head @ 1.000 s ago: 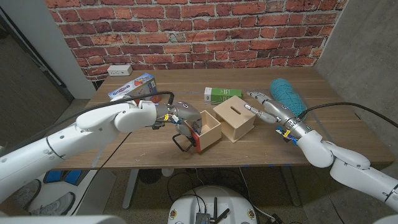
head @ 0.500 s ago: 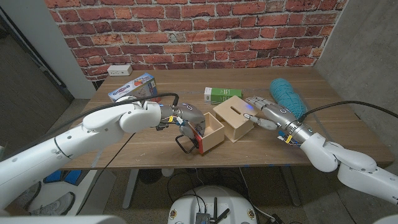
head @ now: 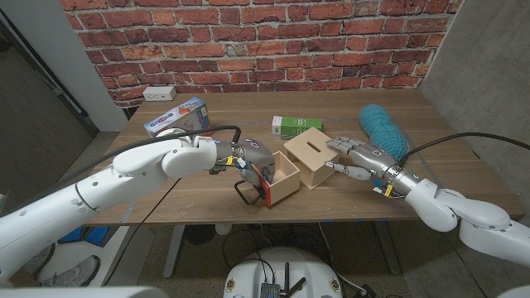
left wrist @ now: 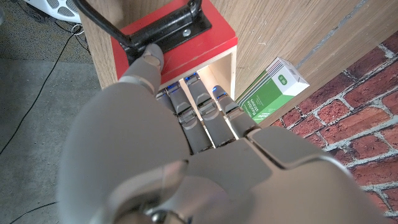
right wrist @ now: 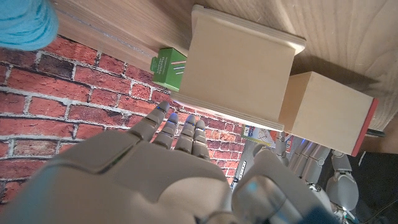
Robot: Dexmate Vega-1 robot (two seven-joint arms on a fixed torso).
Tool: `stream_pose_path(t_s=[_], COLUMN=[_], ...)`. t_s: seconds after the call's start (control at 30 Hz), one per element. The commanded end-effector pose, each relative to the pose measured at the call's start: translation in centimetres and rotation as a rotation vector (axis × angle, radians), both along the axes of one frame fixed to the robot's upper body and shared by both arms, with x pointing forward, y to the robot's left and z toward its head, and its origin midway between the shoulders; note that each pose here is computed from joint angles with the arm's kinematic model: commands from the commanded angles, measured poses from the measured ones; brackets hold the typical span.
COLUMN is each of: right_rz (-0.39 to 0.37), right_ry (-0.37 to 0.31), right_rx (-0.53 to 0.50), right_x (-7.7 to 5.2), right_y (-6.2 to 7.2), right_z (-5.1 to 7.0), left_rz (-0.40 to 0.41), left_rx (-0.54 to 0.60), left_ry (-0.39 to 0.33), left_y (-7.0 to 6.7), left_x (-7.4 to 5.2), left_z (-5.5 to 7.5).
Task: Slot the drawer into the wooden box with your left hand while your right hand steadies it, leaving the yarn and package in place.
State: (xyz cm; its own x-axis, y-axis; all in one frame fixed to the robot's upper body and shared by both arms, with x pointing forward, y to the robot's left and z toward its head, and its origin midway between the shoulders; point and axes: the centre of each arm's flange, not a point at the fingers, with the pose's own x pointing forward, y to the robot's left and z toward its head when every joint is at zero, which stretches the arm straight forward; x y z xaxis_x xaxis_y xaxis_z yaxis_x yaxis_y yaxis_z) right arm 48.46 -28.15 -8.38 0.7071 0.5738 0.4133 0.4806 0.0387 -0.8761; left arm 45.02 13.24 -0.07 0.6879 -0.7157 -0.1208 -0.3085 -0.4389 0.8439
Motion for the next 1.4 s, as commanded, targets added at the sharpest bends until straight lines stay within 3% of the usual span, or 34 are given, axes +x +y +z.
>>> stream_pose_path(t_s=[0.03,0.83,1.4], right_rz=[0.002,0.01,0.013], right_ry=[-0.01,0.003,0.002], right_rx=[-0.051,-0.079,-0.082], right_x=[-0.3,-0.1,0.1], right_y=[-0.1,-0.1,-0.3], right_z=[-0.5,-0.5,-0.5], left_rz=[-0.002,-0.015,-0.012], left_rx=[0.024,0.031,0.06], left_ry=[-0.016,-0.02,-0.037], left_y=[-0.4,-1.5,-1.9], left_x=[0.1,0.7,0.8], left_z=[-0.1,-0.3,0.3])
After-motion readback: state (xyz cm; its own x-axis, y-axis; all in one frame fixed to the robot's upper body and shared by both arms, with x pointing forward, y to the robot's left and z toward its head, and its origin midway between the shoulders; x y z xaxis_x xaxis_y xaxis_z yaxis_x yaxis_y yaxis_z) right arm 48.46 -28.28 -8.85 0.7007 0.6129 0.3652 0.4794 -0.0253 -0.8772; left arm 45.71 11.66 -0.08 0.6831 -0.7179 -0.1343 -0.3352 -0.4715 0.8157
